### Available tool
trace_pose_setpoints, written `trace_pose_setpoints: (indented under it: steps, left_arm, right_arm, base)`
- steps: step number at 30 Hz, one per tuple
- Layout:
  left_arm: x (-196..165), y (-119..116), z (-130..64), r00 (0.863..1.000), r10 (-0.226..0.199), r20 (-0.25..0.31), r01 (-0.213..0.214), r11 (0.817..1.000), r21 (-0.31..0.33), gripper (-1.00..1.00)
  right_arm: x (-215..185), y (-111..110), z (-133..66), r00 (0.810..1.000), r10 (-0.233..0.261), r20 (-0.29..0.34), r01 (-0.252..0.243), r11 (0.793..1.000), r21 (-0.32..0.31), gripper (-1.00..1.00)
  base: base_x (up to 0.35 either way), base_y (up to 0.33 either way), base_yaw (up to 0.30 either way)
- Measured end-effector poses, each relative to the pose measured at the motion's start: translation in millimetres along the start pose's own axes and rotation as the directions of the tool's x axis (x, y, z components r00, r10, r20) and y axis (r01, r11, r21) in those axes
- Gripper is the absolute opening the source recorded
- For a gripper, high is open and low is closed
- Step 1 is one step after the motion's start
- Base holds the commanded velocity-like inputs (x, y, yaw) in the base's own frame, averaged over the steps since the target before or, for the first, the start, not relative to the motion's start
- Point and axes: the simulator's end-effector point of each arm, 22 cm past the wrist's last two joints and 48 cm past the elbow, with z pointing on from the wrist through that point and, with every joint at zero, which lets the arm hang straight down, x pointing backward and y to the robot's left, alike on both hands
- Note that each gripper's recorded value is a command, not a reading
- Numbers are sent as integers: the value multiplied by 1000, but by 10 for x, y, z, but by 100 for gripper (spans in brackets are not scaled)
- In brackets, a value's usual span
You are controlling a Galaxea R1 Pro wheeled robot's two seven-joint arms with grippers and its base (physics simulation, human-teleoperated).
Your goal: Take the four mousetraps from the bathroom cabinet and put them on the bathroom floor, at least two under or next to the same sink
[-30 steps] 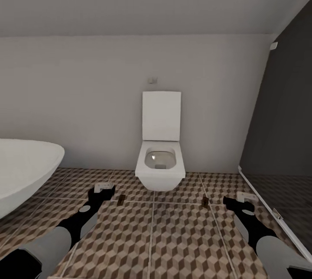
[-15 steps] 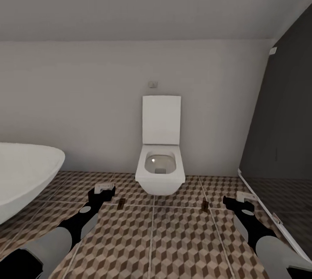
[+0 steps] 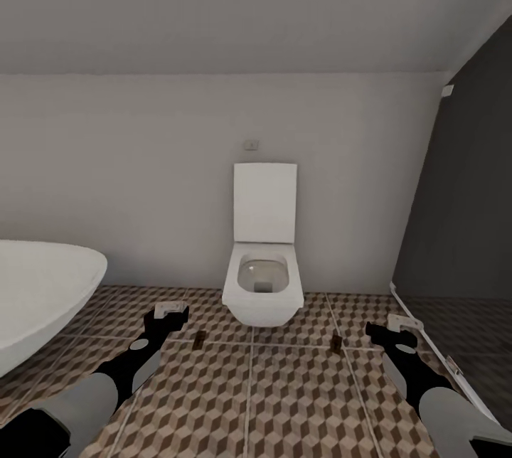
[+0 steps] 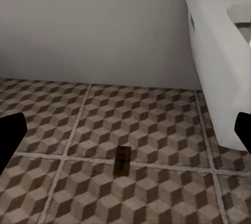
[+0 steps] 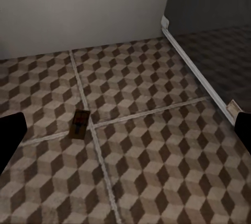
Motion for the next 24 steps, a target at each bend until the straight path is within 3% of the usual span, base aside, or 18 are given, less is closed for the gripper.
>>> trace_pose_setpoints:
  steps: [24]
  left_arm:
    - [-426,40,-64,1000,1,-23,-1,1000,-12,100]
  right_arm:
    - [-511,-4,-140,1000,-4,-2,4,1000,0,100]
  base:
    - [0,0,0]
